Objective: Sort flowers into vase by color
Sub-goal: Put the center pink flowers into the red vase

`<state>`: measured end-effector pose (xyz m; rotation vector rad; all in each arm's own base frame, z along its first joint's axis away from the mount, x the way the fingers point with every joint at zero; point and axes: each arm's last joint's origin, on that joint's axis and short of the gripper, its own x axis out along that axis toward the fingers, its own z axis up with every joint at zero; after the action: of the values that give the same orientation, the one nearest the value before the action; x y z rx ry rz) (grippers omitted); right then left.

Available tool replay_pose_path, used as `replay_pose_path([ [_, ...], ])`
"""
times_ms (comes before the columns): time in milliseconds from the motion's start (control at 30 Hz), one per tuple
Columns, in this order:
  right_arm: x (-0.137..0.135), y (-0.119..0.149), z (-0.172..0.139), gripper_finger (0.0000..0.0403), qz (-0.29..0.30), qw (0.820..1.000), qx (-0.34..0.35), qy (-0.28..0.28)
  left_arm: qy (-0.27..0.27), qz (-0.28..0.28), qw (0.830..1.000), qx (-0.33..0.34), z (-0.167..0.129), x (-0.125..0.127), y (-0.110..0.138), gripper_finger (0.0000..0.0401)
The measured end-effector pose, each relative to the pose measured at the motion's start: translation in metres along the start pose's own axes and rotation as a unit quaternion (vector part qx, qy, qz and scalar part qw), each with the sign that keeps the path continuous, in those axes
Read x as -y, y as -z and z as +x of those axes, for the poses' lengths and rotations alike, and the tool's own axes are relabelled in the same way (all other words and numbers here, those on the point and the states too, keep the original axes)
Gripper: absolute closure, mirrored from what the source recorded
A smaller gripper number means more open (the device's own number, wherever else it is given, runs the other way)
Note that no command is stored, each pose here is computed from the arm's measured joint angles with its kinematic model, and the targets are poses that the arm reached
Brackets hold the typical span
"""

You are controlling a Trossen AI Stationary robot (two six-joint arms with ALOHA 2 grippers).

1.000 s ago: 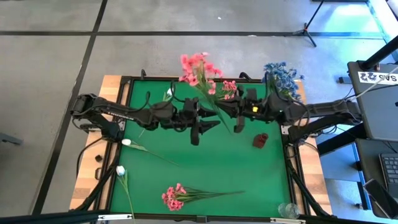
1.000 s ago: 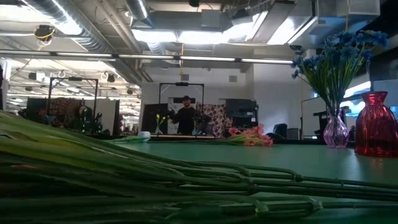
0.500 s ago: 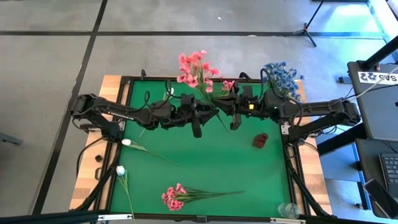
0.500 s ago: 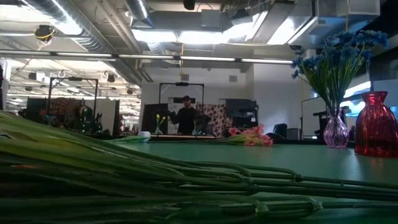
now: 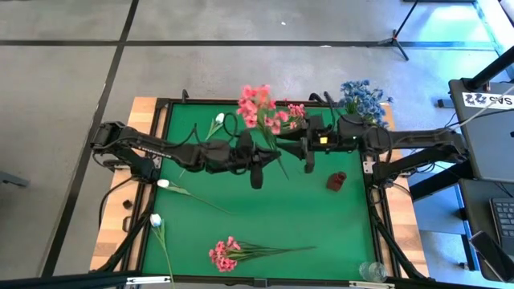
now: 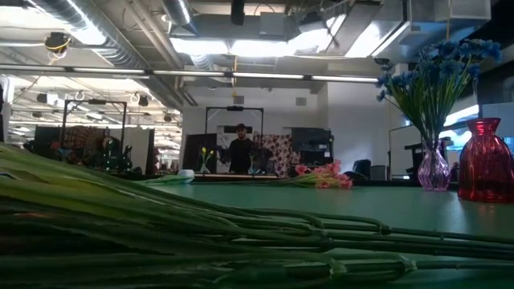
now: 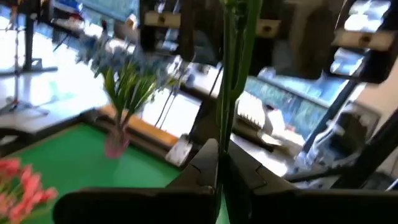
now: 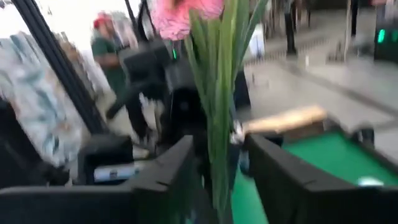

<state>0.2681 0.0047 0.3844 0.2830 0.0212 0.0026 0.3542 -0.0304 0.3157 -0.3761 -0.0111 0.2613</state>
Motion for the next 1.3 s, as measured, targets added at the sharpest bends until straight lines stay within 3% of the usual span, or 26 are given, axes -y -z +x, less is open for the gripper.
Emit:
replay_pose_path([
  [100, 0.002, 0.007, -0.003, 0.0201, 0.006, 0.998, -0.054, 0.012, -0.013, 0.009, 1.0, -0.019, -0.001, 0.001, 0.006, 0.0398],
  [233, 0.002, 0.009, 0.003, 0.0158, 0.021, 0.998, -0.057, 0.007, -0.024, 0.017, 0.998, -0.049, -0.002, -0.001, 0.012, 0.0399],
  [400, 0.006, 0.025, 0.023, 0.0149, 0.025, 0.996, -0.08, 0.009, -0.025, 0.02, 0.997, -0.064, -0.003, 0.0, 0.015, 0.04],
  [600, 0.005, 0.022, 0.033, 0.0214, 0.028, 0.999, -0.035, -0.006, -0.025, 0.025, 0.997, -0.071, -0.004, 0.0, 0.017, 0.0399],
  [833, 0.005, 0.024, 0.031, 0.0382, 0.028, 0.998, -0.052, -0.01, -0.024, 0.023, 0.997, -0.069, -0.006, 0.005, 0.018, 0.0368],
  [1067, 0.0, 0.002, 0.011, 0.0397, 0.021, 1.0, 0.005, -0.004, -0.006, 0.021, 0.997, -0.069, -0.016, 0.018, 0.016, 0.0326],
  [1300, -0.008, -0.031, -0.069, 0.0398, -0.043, 0.999, 0.022, 0.007, 0.039, -0.005, 0.998, -0.048, -0.043, 0.039, -0.002, 0.0303],
])
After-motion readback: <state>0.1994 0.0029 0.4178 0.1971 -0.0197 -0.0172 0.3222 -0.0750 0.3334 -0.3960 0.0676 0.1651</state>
